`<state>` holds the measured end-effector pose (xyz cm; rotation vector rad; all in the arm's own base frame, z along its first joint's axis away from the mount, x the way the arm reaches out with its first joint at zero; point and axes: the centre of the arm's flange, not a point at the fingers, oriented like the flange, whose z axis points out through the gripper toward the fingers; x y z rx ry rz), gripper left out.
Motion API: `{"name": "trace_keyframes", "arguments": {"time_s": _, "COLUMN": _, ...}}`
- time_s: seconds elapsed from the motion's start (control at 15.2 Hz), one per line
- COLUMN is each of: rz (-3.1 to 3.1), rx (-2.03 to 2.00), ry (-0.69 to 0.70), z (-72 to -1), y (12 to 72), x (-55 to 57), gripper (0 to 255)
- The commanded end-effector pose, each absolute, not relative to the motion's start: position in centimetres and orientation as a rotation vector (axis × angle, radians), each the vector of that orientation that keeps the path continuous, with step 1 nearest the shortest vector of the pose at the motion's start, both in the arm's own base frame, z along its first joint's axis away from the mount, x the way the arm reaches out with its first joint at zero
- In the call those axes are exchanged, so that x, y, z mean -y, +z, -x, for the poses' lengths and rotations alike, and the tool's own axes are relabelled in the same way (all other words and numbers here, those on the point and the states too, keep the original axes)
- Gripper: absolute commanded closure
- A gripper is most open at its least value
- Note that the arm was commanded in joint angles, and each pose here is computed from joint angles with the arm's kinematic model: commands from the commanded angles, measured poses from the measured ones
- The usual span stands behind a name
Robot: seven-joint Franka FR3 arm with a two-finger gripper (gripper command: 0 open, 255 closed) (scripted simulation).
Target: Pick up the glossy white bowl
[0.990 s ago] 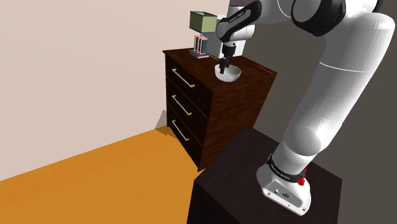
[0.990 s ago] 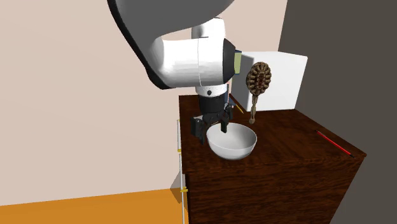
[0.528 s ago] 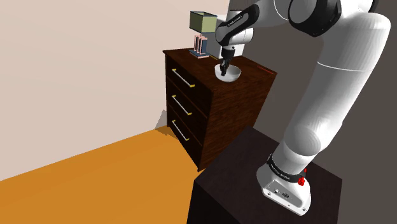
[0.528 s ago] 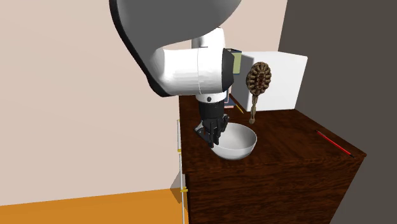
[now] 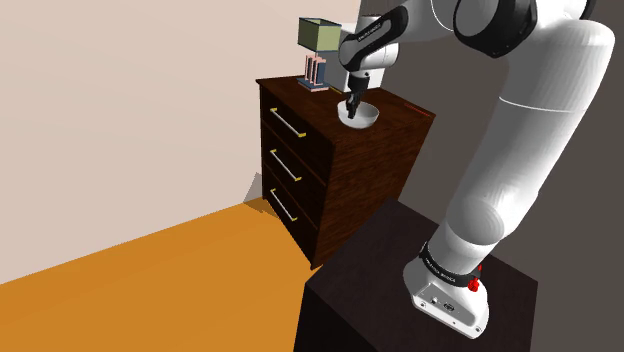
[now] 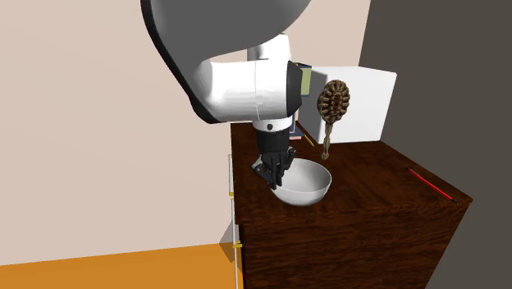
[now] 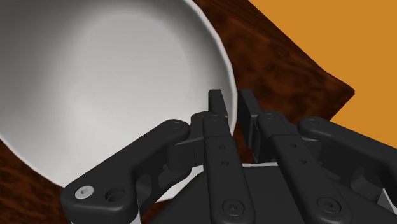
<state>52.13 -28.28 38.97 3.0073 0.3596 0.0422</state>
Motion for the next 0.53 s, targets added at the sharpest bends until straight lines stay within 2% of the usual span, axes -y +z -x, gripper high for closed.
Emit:
{"name": "trace_keyframes", "arguments": {"time_s": 0.0, "rz": -3.008, "rx": -0.359, "ry": 0.041, "z": -52.1, "y": 39.7, "x": 28.2, "gripper": 255}}
{"name": "trace_keyframes", "arguments": {"time_s": 0.46, "rz": -3.008, "rx": -0.359, "ry": 0.041, "z": -52.1, "y": 43.4, "x": 28.2, "gripper": 255}}
